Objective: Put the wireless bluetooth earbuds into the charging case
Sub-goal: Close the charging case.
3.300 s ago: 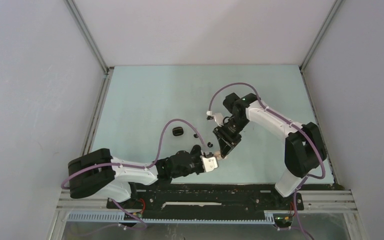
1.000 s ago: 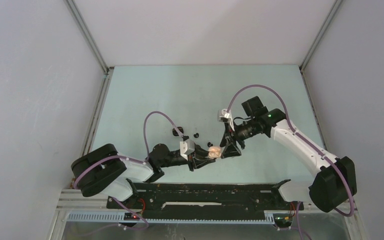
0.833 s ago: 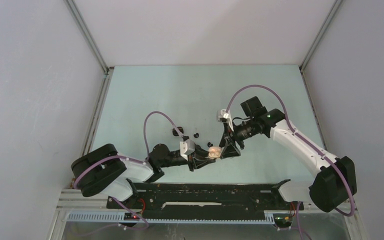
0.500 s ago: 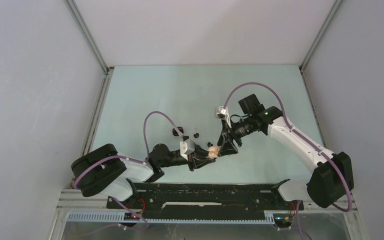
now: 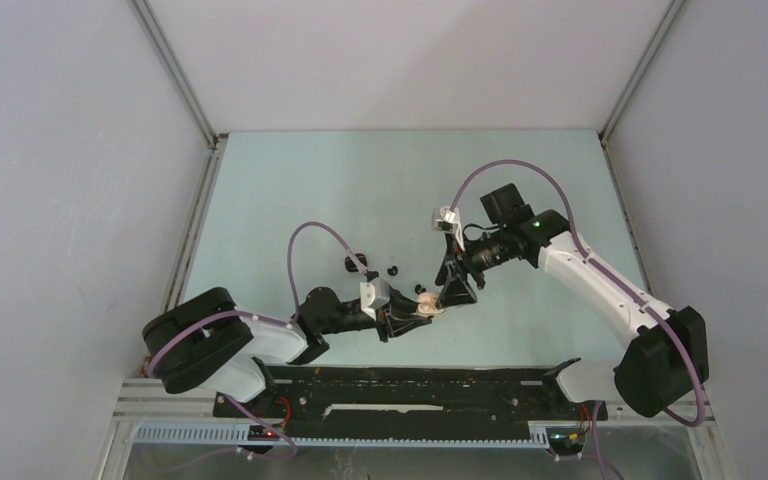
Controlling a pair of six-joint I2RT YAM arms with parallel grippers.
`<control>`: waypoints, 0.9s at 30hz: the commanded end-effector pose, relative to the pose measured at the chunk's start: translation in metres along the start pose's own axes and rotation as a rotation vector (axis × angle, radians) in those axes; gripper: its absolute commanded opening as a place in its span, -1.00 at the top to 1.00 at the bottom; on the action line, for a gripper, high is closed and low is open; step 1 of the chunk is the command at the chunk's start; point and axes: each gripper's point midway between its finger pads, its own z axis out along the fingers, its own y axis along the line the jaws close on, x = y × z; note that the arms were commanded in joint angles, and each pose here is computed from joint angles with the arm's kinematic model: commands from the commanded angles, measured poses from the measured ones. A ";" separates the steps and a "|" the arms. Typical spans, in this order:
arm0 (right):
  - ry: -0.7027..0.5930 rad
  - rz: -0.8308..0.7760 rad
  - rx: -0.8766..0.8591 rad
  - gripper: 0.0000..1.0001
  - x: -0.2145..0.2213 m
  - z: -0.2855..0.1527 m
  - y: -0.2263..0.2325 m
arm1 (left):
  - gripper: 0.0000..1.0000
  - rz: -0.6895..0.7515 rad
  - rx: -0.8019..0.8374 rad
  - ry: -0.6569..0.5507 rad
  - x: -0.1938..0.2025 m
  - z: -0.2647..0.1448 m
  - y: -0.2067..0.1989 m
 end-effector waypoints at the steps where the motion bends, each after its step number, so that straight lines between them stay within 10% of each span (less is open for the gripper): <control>1: -0.057 -0.053 -0.004 -0.40 -0.024 -0.007 0.006 | 1.00 0.021 0.025 -0.038 -0.013 0.008 -0.001; 27: -0.102 -0.284 -0.118 -0.34 -0.008 -0.042 0.076 | 1.00 -0.022 -0.033 -0.018 -0.008 0.007 0.012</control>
